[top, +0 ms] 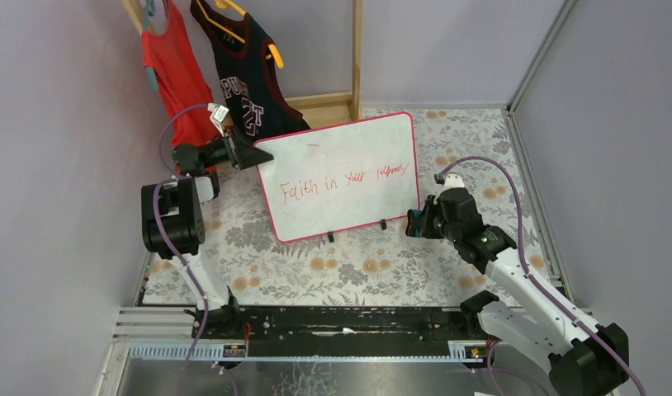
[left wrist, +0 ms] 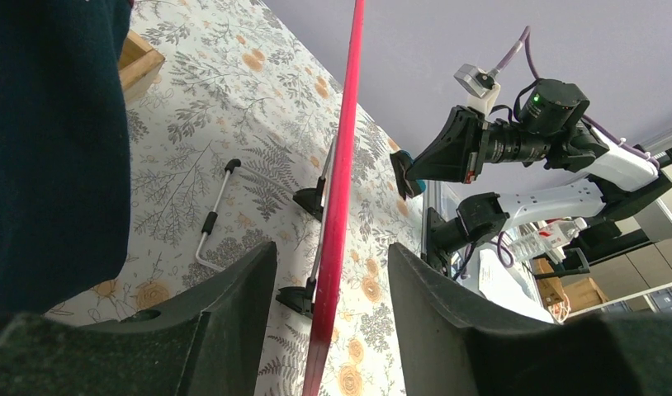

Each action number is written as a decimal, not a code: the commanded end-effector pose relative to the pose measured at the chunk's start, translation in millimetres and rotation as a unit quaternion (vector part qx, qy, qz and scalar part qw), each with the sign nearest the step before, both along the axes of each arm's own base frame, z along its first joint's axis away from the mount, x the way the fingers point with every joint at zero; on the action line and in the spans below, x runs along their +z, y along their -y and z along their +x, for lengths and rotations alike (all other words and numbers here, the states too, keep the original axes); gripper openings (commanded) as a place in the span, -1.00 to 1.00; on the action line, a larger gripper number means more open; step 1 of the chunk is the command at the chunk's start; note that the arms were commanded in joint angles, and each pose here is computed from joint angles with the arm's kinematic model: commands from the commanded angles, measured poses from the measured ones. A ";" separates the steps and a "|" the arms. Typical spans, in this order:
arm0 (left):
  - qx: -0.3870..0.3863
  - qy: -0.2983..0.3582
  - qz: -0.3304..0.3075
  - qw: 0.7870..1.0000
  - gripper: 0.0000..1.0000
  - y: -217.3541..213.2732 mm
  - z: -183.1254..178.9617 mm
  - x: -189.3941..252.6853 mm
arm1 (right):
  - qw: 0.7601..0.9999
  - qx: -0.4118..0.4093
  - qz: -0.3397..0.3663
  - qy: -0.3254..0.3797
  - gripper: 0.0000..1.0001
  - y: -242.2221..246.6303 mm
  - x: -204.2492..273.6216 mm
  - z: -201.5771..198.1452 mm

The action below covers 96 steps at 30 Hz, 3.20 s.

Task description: Erase the whiteboard

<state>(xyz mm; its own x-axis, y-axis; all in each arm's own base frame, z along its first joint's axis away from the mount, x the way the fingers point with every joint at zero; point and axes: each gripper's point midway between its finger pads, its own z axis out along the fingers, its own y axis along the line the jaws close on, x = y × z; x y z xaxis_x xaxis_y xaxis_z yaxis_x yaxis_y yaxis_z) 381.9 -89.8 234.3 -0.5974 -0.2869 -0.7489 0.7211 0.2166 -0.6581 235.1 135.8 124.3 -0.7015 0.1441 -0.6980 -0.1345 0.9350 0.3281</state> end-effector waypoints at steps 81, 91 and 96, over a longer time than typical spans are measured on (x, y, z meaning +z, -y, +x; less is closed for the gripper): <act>-0.063 0.043 0.055 0.996 -1.00 6.2 -27.0 -14.1 | 0.966 -0.054 -0.134 0.214 -1.00 -9.9 67.6 163.7; -0.061 0.041 0.053 0.996 -1.00 6.5 -26.9 -14.2 | 0.978 -0.005 -0.074 0.193 -1.00 -43.7 66.9 166.8; -0.061 0.040 0.053 0.996 -1.00 6.5 -27.5 -14.6 | 0.982 0.020 -0.037 0.184 -1.00 -66.4 68.8 166.1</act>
<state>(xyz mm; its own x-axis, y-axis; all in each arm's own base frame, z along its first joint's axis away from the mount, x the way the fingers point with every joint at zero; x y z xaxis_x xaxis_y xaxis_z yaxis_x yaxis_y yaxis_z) 370.7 -94.0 228.6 -0.5737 -0.2258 -0.7873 0.7605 0.2102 -0.6144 394.3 166.7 165.9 -0.4399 -0.0114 -0.8980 -0.1765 0.9815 0.0740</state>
